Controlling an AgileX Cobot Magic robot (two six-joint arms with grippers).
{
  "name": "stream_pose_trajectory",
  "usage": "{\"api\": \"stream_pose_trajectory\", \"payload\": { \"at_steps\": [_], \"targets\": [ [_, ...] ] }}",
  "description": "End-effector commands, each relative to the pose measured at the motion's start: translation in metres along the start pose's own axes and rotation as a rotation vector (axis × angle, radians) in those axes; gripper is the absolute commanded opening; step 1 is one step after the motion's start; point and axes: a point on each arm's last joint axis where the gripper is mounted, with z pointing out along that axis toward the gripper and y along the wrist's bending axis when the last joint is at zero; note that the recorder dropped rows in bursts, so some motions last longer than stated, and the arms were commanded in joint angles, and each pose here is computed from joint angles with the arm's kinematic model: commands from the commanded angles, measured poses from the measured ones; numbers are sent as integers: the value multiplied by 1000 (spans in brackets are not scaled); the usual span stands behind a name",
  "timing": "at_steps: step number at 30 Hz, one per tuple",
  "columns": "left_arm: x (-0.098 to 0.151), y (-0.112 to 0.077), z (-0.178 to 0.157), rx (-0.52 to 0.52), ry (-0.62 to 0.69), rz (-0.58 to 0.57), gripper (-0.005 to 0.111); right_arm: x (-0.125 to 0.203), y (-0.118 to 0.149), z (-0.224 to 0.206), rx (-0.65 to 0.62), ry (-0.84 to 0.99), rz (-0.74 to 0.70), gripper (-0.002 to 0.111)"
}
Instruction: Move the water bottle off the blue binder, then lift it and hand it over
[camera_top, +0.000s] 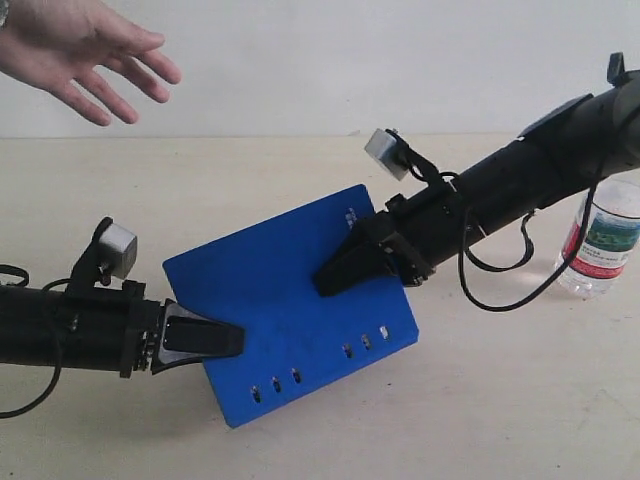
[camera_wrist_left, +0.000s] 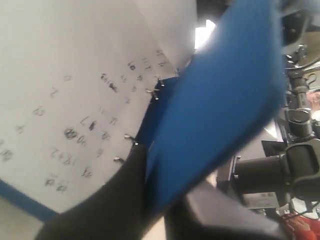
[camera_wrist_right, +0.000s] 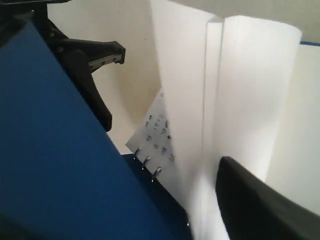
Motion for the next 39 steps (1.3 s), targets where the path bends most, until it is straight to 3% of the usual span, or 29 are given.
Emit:
{"api": "stream_pose_trajectory", "payload": {
  "at_steps": [1, 7, 17, 32, 39],
  "targets": [
    [-9, -9, 0, 24, -54, 6, 4, 2, -11, -27, 2, -45, 32, 63],
    [-22, -31, -9, 33, -94, 107, 4, 7, -30, -61, 30, -124, 173, 64],
    [-53, -68, -22, 59, -169, 207, 4, 8, -31, -61, 32, -118, 204, 64],
    [-55, -72, -23, 63, -173, 189, 4, 19, -32, -63, 98, 1, 228, 63],
    [-55, -72, -23, 64, -173, 179, 4, 42, -8, -67, 148, 107, 186, 63]
  ]
}}
